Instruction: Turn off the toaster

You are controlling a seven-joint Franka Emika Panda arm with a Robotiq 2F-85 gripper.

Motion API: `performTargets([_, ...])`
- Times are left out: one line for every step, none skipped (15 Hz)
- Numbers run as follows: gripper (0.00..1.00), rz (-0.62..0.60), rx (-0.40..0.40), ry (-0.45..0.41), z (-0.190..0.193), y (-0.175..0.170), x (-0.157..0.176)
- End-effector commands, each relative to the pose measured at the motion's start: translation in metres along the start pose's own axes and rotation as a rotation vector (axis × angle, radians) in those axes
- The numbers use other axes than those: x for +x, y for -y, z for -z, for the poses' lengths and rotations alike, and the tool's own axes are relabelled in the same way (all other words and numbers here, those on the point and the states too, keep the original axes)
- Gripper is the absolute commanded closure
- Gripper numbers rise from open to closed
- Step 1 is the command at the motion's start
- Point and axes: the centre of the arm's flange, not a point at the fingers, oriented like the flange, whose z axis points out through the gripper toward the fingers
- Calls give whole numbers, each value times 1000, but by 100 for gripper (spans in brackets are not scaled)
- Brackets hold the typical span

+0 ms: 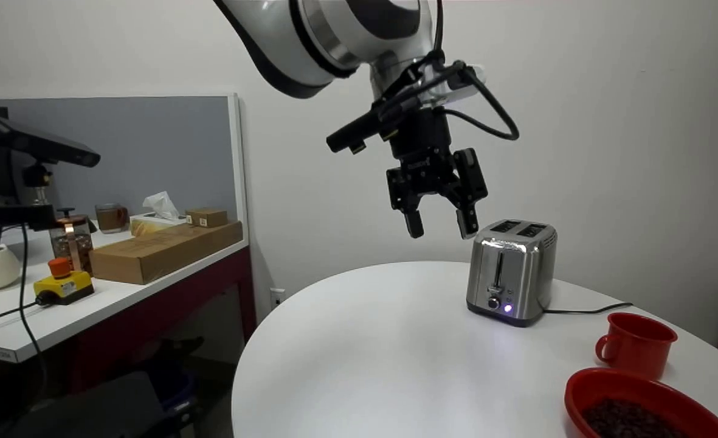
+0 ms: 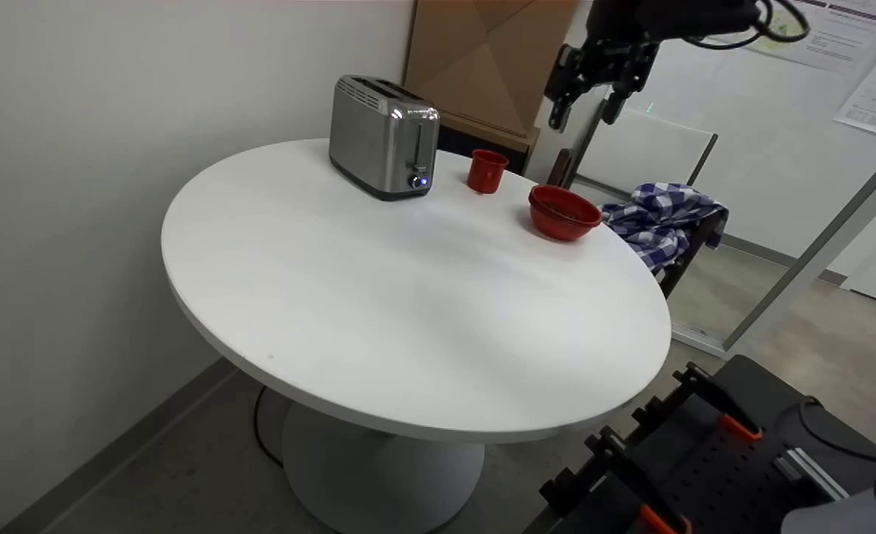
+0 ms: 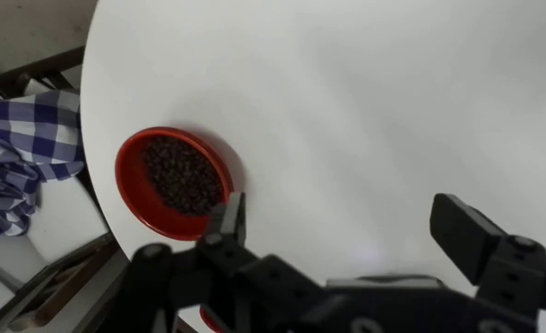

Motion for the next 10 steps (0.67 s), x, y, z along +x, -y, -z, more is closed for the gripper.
performTargets([0, 8, -84, -36, -53, 25, 63])
performTargets([0, 26, -99, -41, -67, 26, 74])
performTargets([0, 37, -112, -46, -78, 27, 84])
performTargets([0, 44, -126, -55, -93, 28, 96])
performTargets([0, 59, -124, -55, -106, 28, 106])
performTargets([0, 70, -118, -60, -120, 29, 116])
performTargets([0, 80, -109, -69, -133, 30, 125])
performTargets([0, 87, -99, -81, -147, 32, 133])
performTargets([0, 93, -88, -89, -159, 34, 140])
performTargets([0, 100, -72, -101, -172, 35, 147])
